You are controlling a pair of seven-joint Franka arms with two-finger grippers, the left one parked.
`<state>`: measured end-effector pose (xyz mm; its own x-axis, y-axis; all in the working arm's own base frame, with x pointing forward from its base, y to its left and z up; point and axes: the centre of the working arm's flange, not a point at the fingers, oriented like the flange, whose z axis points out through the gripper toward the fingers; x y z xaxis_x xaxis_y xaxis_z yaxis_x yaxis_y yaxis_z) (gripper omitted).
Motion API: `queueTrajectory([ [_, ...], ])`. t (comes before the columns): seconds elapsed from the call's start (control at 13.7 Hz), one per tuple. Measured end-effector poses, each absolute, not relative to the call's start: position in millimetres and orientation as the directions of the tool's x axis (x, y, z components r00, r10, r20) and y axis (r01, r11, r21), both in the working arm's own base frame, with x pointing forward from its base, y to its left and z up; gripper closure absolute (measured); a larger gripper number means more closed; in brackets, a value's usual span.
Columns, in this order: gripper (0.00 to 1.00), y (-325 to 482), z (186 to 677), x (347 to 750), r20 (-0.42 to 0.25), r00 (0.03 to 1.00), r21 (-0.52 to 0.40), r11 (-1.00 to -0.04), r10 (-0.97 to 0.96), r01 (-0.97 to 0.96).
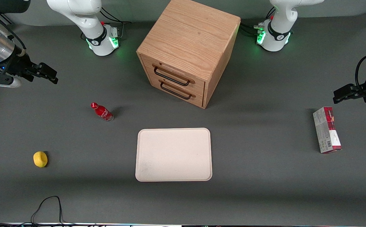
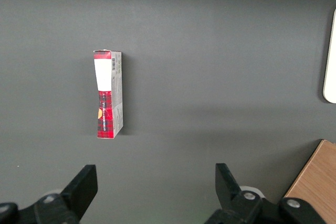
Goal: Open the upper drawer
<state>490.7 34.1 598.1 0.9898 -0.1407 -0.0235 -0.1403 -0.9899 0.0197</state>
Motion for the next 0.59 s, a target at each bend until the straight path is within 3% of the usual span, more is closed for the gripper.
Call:
queueTrajectory([
  [0.29,0.0,34.2,601.1,493.7,-0.017,0.99,0.017,-0.99,-0.14,-0.14],
  [0.59,0.0,71.7,605.4,525.5,-0.005,0.997,0.0,-0.997,-0.082,-0.082],
])
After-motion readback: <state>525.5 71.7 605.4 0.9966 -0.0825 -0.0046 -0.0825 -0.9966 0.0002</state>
